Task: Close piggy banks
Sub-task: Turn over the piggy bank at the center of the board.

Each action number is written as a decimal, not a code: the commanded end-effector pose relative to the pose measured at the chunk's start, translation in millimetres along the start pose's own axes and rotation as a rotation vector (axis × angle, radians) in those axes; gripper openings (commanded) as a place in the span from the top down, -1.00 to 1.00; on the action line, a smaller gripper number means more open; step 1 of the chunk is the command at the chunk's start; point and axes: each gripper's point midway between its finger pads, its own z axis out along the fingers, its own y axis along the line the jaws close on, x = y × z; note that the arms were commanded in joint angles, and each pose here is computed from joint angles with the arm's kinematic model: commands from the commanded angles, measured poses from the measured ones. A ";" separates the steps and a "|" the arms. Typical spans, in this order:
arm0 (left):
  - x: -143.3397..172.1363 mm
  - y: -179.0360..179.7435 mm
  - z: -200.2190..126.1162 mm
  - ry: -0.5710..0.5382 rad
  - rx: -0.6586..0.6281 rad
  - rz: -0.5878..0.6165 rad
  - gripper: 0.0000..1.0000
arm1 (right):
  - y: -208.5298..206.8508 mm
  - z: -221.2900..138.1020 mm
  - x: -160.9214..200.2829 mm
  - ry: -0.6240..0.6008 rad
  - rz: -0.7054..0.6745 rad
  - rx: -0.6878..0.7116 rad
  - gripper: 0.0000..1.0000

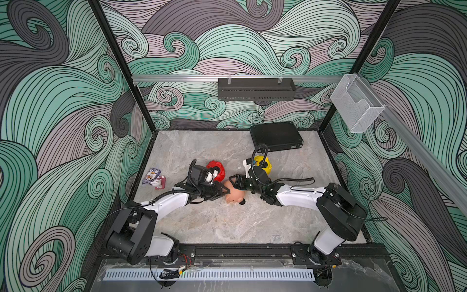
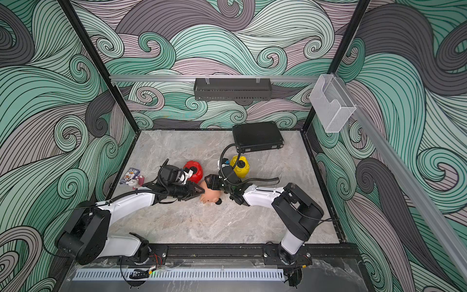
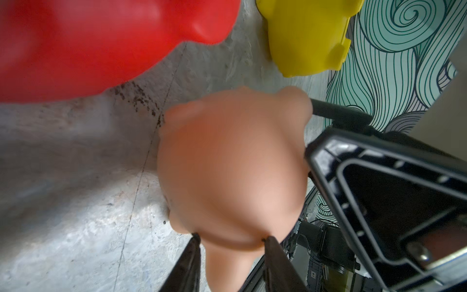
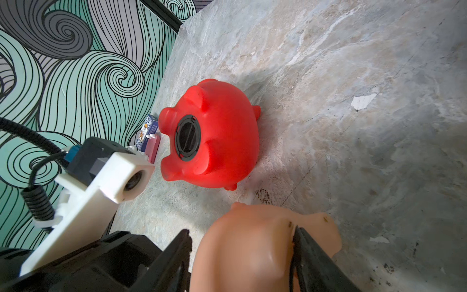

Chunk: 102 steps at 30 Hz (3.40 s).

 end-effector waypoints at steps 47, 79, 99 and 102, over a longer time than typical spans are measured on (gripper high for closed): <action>8.2 45.1 5.4 -0.010 -0.167 -0.065 0.28 | 58.1 -3.8 6.4 0.063 0.215 -0.139 -0.24; 13.4 52.1 8.1 -0.007 -0.190 -0.095 0.29 | 46.4 3.4 15.5 -0.023 0.265 -0.113 -0.29; 13.6 54.1 5.0 -0.006 -0.214 -0.082 0.28 | 54.6 8.6 20.1 0.059 0.303 -0.029 -0.25; 12.6 54.2 5.0 -0.008 -0.217 -0.081 0.28 | 55.2 9.5 20.9 0.067 0.302 -0.021 -0.25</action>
